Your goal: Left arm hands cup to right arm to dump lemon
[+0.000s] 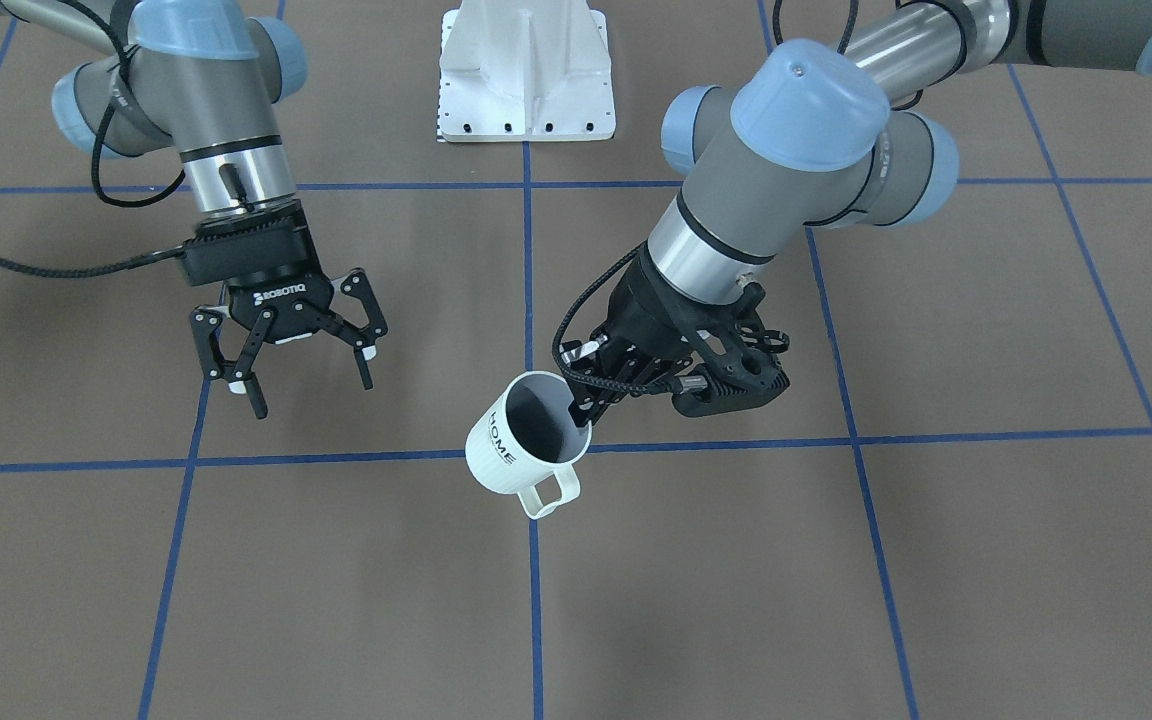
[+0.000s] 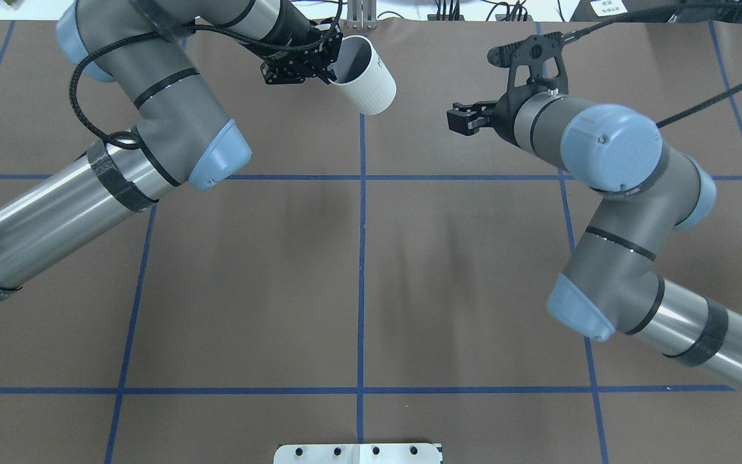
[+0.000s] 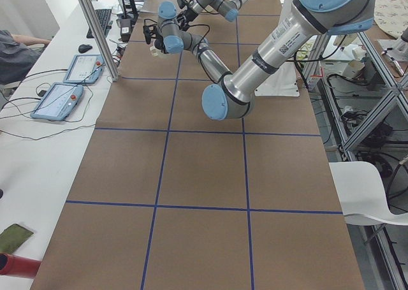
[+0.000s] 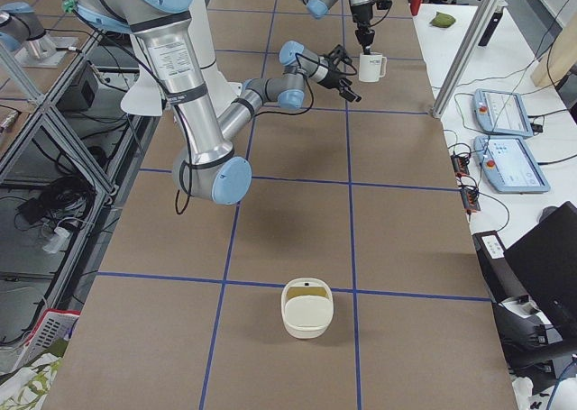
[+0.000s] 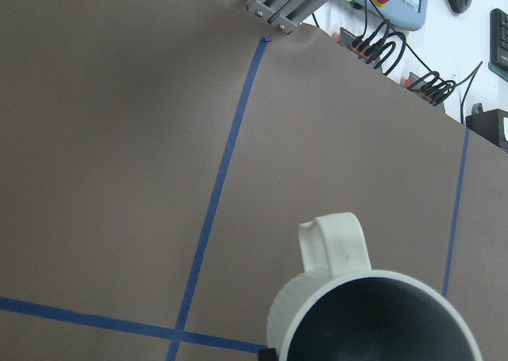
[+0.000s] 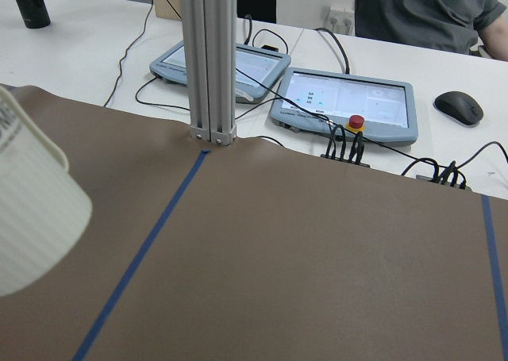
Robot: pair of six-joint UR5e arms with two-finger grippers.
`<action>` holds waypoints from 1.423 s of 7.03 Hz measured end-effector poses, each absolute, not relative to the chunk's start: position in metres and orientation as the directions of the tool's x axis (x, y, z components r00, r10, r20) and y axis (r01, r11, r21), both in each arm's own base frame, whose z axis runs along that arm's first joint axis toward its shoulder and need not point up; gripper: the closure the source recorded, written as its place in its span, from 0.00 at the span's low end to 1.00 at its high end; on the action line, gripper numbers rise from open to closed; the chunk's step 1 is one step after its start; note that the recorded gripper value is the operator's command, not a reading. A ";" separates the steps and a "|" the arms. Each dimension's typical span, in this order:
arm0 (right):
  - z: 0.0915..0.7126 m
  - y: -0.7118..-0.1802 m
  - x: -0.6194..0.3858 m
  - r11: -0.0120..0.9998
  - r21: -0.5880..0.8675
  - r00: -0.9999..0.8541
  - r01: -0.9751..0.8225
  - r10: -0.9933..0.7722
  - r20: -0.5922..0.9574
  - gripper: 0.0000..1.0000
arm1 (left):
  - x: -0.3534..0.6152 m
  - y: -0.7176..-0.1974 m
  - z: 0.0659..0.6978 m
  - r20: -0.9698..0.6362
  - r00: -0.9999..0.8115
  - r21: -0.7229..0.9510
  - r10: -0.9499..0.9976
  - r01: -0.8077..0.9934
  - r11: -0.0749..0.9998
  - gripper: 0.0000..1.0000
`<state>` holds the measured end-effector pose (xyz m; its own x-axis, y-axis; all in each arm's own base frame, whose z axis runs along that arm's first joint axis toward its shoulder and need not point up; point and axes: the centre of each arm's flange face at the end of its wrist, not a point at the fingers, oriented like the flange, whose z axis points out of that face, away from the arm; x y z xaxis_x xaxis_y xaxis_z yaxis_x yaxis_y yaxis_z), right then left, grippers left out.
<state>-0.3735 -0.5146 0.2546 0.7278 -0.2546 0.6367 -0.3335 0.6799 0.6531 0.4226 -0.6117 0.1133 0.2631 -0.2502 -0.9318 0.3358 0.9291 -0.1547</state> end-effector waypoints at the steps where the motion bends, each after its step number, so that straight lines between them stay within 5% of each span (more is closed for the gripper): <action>1: 0.263 -0.532 -0.350 0.737 0.603 0.730 -0.304 -0.227 0.645 0.01 | 0.422 -0.612 0.116 -0.931 0.267 -0.152 -0.248 0.334 0.930 1.00; 5: 0.299 -0.584 -0.247 0.920 0.331 0.701 -0.209 -0.094 0.707 0.00 | 0.387 -0.624 0.162 -0.921 0.341 -0.075 -0.187 0.316 0.946 1.00; 10: 0.361 -0.614 -0.093 0.956 0.290 0.775 0.032 -0.207 0.598 0.00 | 0.294 -0.597 0.309 -0.809 0.588 0.122 0.005 0.161 0.979 1.00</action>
